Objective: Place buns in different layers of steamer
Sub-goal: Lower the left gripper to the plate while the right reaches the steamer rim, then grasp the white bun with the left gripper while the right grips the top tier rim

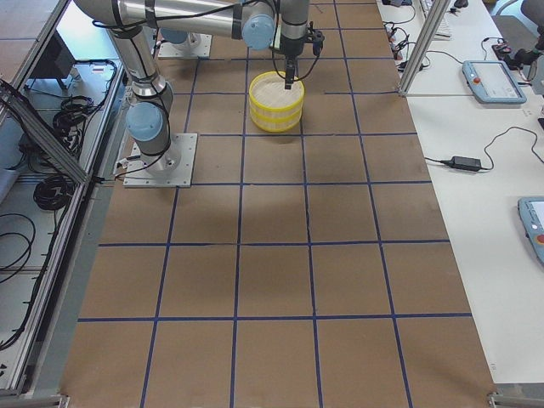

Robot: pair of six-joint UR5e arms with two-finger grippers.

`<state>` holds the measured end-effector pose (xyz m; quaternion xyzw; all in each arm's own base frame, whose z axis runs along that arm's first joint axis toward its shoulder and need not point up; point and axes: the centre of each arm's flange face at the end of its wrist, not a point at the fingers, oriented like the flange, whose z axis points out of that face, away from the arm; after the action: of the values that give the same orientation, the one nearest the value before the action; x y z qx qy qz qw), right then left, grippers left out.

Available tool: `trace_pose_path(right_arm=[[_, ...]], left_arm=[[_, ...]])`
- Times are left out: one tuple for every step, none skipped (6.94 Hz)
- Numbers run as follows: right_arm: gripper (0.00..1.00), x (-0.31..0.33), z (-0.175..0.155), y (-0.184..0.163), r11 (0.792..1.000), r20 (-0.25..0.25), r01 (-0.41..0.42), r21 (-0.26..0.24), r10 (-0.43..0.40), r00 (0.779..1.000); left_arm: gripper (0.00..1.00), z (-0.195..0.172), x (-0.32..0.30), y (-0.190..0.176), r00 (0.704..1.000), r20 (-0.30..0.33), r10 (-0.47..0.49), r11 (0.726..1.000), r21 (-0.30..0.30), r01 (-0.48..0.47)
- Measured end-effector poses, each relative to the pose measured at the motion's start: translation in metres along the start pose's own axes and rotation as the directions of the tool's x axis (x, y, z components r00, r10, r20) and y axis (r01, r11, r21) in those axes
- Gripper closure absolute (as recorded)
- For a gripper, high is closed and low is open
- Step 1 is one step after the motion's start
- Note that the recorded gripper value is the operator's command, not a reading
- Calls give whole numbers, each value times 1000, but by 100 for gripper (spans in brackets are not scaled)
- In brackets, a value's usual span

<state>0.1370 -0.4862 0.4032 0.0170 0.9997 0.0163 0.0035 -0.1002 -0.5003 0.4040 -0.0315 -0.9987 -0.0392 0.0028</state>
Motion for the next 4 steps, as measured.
trace_pose_path(right_arm=[[10, 0, 28, 4, 1000, -1, 1, 1, -1, 1000], [14, 1, 54, 11, 1000, -5, 2, -5, -2, 1000], [19, 2, 75, 17, 1000, -7, 2, -15, -2, 1000], [23, 2, 89, 18, 1000, -8, 2, -23, -2, 1000]], left_arm=[[22, 34, -11, 0, 1000, 0, 8, 1000, -1, -8], [22, 68, -22, -2, 1000, 2, 16, 1000, 3, -16], [22, 101, -30, -3, 1000, 1, 23, 1000, -5, -23], [22, 128, -35, -5, 999, -3, 36, 999, -25, -36]])
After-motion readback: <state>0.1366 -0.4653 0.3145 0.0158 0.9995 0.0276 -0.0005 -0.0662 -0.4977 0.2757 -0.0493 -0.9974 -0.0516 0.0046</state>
